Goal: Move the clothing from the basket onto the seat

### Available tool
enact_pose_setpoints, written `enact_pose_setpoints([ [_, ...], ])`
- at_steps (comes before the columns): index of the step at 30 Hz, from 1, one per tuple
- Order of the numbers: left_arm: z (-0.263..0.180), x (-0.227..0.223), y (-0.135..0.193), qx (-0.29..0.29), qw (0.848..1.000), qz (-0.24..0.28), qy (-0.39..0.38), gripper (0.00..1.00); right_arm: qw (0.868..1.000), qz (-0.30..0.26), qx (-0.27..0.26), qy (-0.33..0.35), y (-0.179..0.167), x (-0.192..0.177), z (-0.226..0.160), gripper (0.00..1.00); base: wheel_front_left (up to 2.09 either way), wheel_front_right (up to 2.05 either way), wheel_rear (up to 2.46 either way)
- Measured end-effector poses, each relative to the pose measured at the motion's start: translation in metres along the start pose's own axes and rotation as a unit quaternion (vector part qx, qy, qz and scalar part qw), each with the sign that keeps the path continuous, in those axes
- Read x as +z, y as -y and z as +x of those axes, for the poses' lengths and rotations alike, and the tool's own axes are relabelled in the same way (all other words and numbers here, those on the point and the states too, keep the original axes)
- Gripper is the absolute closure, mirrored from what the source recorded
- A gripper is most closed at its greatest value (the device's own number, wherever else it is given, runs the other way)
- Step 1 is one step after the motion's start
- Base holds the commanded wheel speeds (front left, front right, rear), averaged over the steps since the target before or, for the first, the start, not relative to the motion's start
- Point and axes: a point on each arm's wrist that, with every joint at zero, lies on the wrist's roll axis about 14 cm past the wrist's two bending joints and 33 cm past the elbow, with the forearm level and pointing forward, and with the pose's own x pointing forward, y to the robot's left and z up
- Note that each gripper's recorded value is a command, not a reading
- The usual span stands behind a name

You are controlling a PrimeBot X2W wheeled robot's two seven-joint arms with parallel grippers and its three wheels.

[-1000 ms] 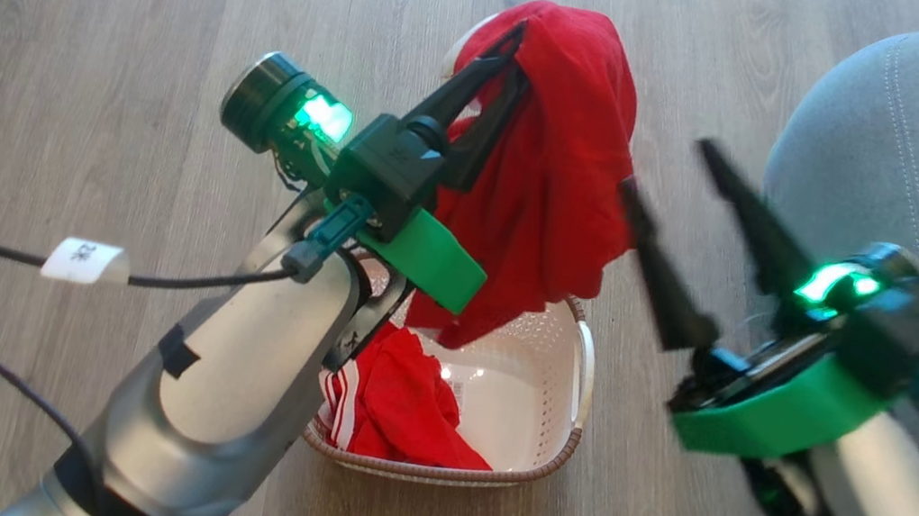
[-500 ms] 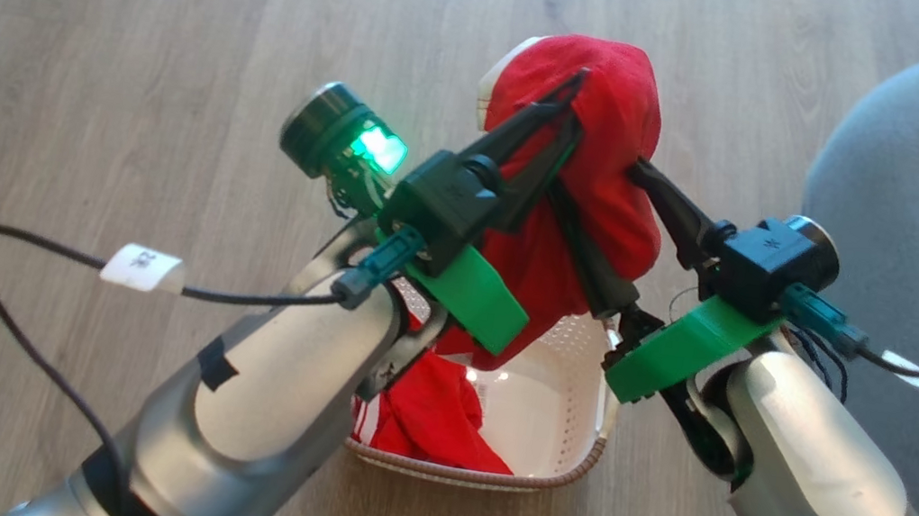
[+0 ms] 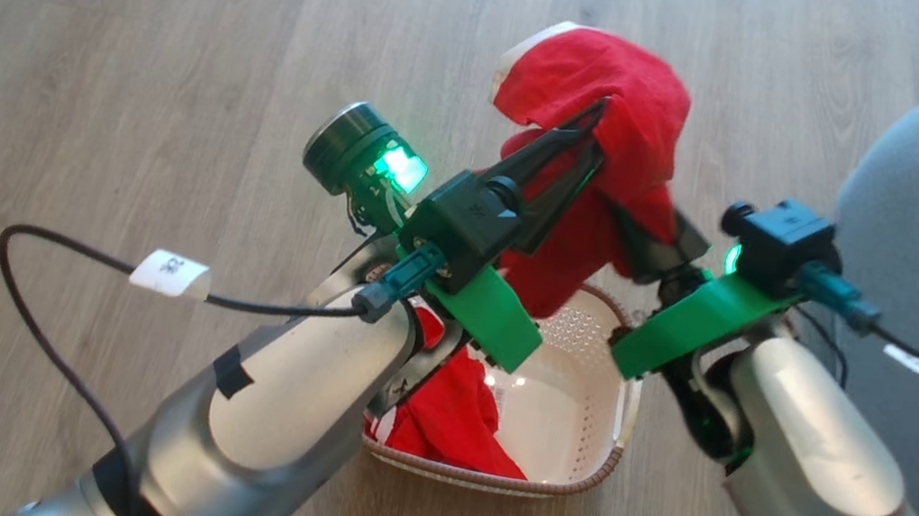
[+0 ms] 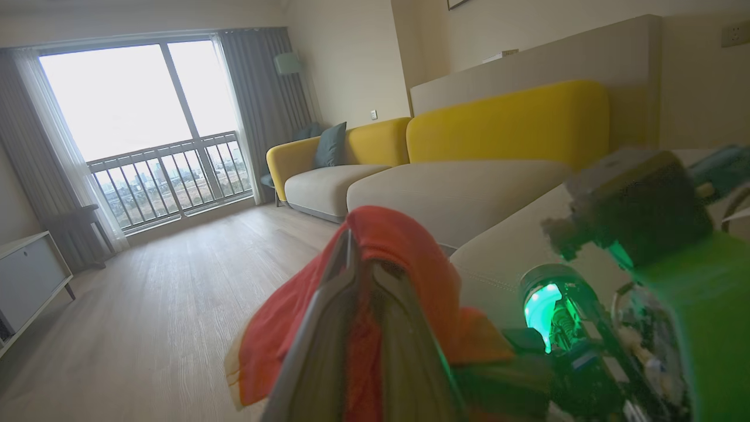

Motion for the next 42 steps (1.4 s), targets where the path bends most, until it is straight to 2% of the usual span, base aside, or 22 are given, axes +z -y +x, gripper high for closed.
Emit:
enact_pose_setpoints([
  [1,0.001,-0.002,0.001,-0.001,1.0,-0.001,-0.002,1.0,1.0,0.0,-0.005,0.007,0.004,0.004,-0.001,1.0,0.0,0.0,0.0],
  [2,0.001,-0.004,0.002,-0.002,1.0,-0.003,-0.004,0.95,1.0,0.001,-0.011,0.015,0.008,0.009,-0.001,1.0,0.0,0.0,0.0],
  [3,0.002,-0.007,0.003,-0.004,1.0,-0.006,-0.007,0.61,1.0,0.002,-0.019,0.022,0.013,0.014,-0.003,1.0,0.0,0.0,0.0],
  [4,0.003,-0.01,0.004,-0.005,1.0,-0.011,-0.011,0.1,0.999,0.002,-0.028,0.03,0.018,0.019,-0.005,1.0,0.0,0.0,0.0],
  [5,0.003,-0.015,0.005,-0.006,1.0,-0.016,-0.017,0.0,0.999,0.002,-0.038,0.036,0.025,0.023,-0.009,1.0,0.0,0.0,0.0],
  [15,-0.003,-0.071,0.026,-0.034,0.994,-0.06,-0.089,0.0,0.986,-0.01,-0.156,0.064,0.094,0.043,-0.067,1.0,0.0,0.0,0.0],
  [22,0.006,-0.088,0.059,-0.076,0.986,-0.103,-0.104,0.0,0.964,-0.021,-0.249,0.088,0.131,0.063,-0.131,1.0,0.0,0.0,0.0],
  [27,0.016,-0.092,0.088,-0.114,0.98,-0.122,-0.104,0.0,0.948,-0.019,-0.306,0.088,0.141,0.063,-0.178,1.0,0.0,0.0,0.0],
  [42,0.035,-0.092,0.186,-0.242,0.951,-0.172,-0.09,0.0,0.892,-0.067,-0.439,0.085,0.155,0.083,-0.296,1.0,0.0,0.0,0.0],
])
